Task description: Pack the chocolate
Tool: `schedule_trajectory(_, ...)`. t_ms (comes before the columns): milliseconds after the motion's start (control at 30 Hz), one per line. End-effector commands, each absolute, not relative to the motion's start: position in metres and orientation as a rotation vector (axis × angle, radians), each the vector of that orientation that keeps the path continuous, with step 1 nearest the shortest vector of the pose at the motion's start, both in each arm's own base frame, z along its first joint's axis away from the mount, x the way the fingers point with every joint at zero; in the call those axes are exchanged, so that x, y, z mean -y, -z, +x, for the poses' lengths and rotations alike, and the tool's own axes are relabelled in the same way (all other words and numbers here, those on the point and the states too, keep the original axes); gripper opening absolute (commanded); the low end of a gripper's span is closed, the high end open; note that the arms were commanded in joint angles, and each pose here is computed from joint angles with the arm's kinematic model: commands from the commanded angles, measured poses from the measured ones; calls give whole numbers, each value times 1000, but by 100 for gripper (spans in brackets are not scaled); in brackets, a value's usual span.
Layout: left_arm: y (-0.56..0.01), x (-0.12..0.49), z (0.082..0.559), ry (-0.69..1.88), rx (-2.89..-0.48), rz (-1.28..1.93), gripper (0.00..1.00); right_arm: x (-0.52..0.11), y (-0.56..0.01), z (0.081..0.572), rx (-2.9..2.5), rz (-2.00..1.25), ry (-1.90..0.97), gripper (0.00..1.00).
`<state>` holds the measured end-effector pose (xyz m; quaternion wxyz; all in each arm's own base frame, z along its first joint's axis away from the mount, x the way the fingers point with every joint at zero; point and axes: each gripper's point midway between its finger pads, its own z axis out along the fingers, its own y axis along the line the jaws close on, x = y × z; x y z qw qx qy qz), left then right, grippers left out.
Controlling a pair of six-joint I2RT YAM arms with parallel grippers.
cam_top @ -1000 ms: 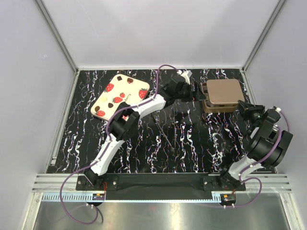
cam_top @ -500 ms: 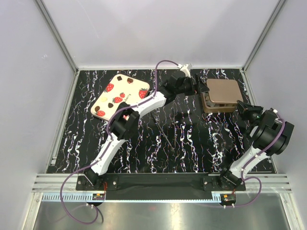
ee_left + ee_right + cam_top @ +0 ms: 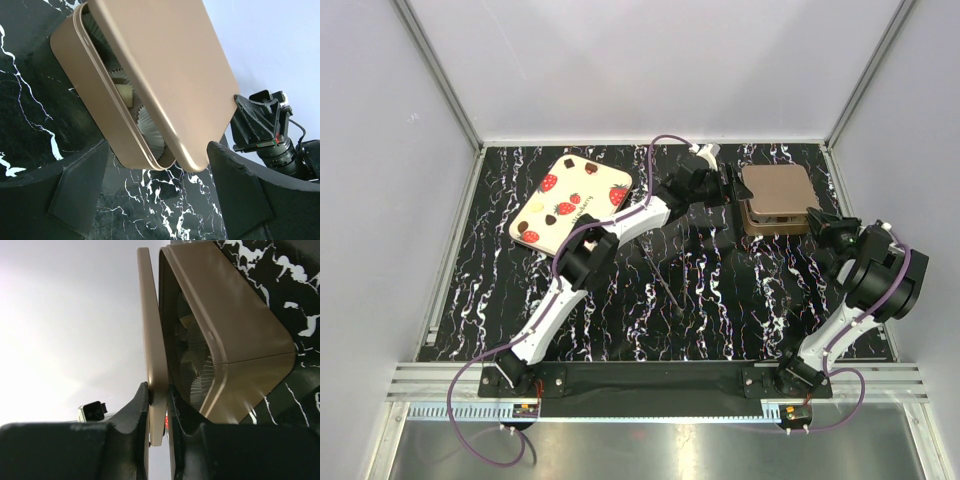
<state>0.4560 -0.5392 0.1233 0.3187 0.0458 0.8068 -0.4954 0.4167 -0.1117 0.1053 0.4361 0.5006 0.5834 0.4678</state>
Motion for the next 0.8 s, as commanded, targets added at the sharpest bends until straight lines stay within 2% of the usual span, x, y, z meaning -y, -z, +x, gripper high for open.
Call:
schedule_trajectory(0,-155,543,470,1332,-2002,108,84,111,-105,417,-1485,1198,-1135,0)
schedule_trajectory(100,-152,543,472,1321,-1999,102,83,112,-102,413,-1516,1199,-1084,1)
schedule_trajectory(333,-154,546,474,1341,-1974,99,83,114,-94,410,-1591,1235,-1017,14)
schedule_trajectory(467,-155,547,473,1347,-1970,109,83,118,-93,409,-1592,1241,-981,25)
schedule_trajectory(767,-163,554,464,1323,-1945,173,80,122,-89,405,-1610,1247,-912,35)
